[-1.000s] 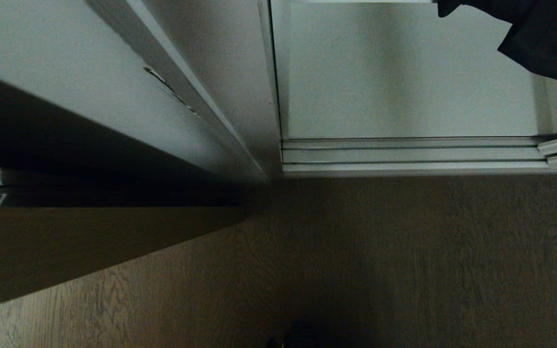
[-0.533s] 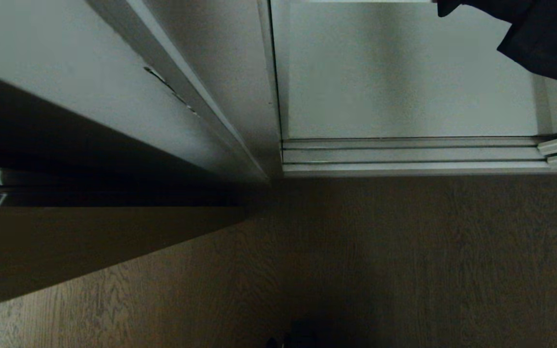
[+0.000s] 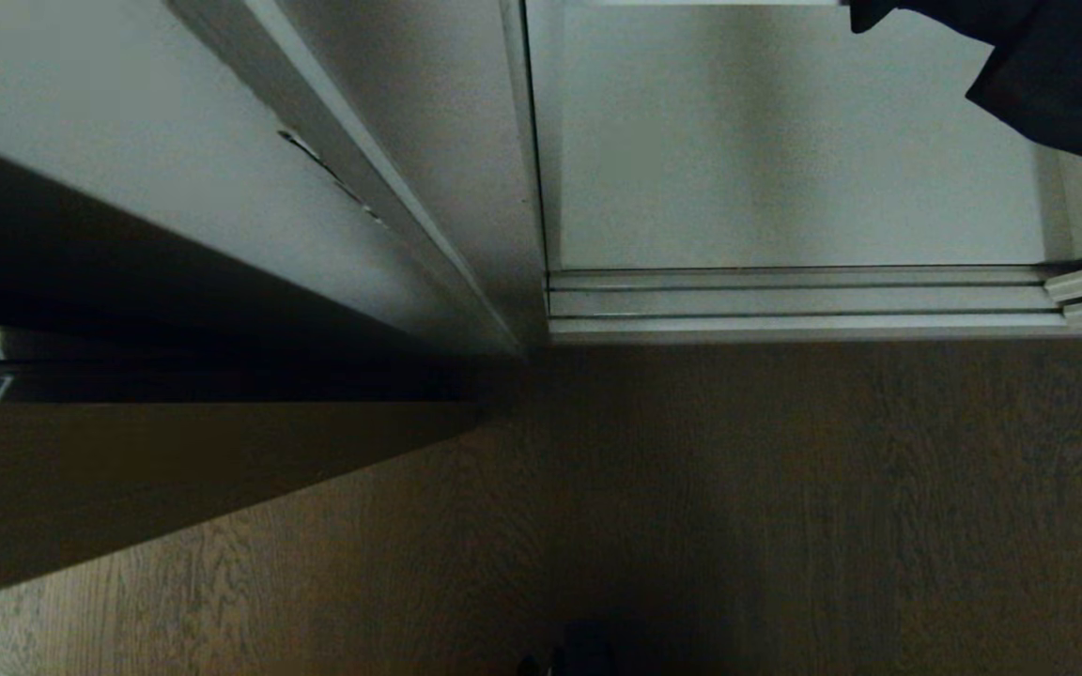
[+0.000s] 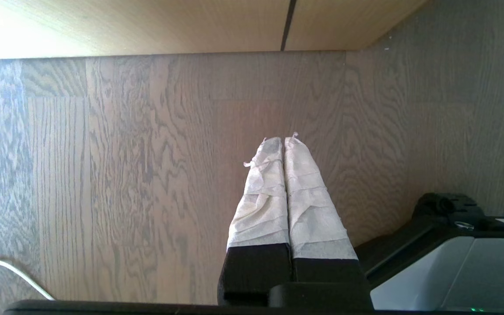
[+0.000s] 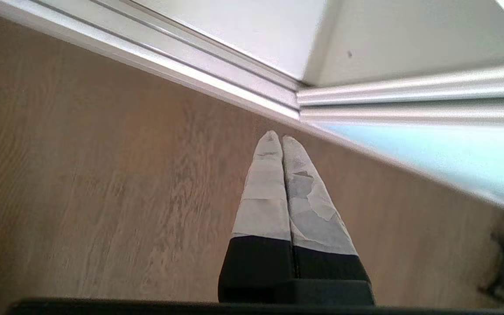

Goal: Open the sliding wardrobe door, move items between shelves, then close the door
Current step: Place the bag on the higher shelf

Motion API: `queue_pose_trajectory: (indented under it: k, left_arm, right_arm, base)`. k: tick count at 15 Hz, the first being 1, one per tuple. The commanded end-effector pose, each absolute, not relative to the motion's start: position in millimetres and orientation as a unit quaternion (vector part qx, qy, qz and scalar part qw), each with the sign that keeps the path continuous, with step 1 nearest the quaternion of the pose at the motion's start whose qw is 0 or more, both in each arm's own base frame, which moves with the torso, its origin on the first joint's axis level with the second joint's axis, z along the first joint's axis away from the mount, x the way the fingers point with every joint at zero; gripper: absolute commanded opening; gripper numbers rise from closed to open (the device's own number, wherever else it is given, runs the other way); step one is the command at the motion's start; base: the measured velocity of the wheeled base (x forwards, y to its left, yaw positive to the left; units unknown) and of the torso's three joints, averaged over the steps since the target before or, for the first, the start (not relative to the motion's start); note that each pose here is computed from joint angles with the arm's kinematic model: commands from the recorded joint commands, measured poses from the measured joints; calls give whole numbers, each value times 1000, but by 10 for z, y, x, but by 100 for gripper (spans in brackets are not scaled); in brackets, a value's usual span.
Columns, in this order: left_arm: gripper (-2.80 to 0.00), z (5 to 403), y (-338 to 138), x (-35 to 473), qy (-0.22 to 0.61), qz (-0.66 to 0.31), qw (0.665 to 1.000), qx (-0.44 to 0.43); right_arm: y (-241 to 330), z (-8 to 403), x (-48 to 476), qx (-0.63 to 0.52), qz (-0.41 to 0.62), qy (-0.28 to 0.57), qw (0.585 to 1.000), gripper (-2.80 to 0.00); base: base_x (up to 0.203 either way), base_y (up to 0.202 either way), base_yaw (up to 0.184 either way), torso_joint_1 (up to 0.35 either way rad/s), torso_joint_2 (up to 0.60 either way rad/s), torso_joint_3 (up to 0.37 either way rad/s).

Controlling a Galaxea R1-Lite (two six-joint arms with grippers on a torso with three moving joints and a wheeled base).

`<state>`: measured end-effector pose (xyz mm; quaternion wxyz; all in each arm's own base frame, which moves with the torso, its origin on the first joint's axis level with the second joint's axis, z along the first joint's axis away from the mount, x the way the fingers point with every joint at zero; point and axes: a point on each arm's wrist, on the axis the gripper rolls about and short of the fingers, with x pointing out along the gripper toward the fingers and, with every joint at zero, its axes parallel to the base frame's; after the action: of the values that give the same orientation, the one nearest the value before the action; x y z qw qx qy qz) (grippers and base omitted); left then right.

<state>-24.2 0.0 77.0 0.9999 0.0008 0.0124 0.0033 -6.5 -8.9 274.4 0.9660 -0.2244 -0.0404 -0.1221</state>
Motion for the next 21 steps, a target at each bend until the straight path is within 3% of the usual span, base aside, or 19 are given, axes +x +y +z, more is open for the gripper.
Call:
queue_pose_trajectory:
  k: [1,2,3,7,11,16,21]
  left_arm:
    - [-280,771,0,-242,12,4,1000,1]
    - [-280,771,0,-242,12,4,1000,1]
    - [-280,771,0,-242,12,4,1000,1]
    - [-280,769,0,-243,13,4,1000,1]
    - [-280,770,0,-243,13,4,1000,1]
    - [-280,771,0,-242,12,4,1000,1]
    - [-280,771,0,-242,12,4,1000,1]
  right_arm:
    - [-68,2833,55,-240,-111,-32,964,-280]
    - [-62,2909,77,-242,-106,-37,964,-280]
    - [-54,2951,103,-244,-95,-40,964,0]
    - [-12,3055,206,-273,-38,-52,960,0]
    - [28,3309,186,-409,22,-122,904,0]
    - [33,3649,210,-512,-28,-190,837,0]
    - [38,3559,744,-532,-35,-207,821,0]
  base:
    - [0,0,0,0,0,0]
    - [0,0,0,0,0,0]
    - [0,0,0,0,0,0]
    - [0,0,0,0,0,0]
    - [0,0,0,0,0,0]
    - [0,0,0,0,0,0]
    - [0,0,0,0,0,0]
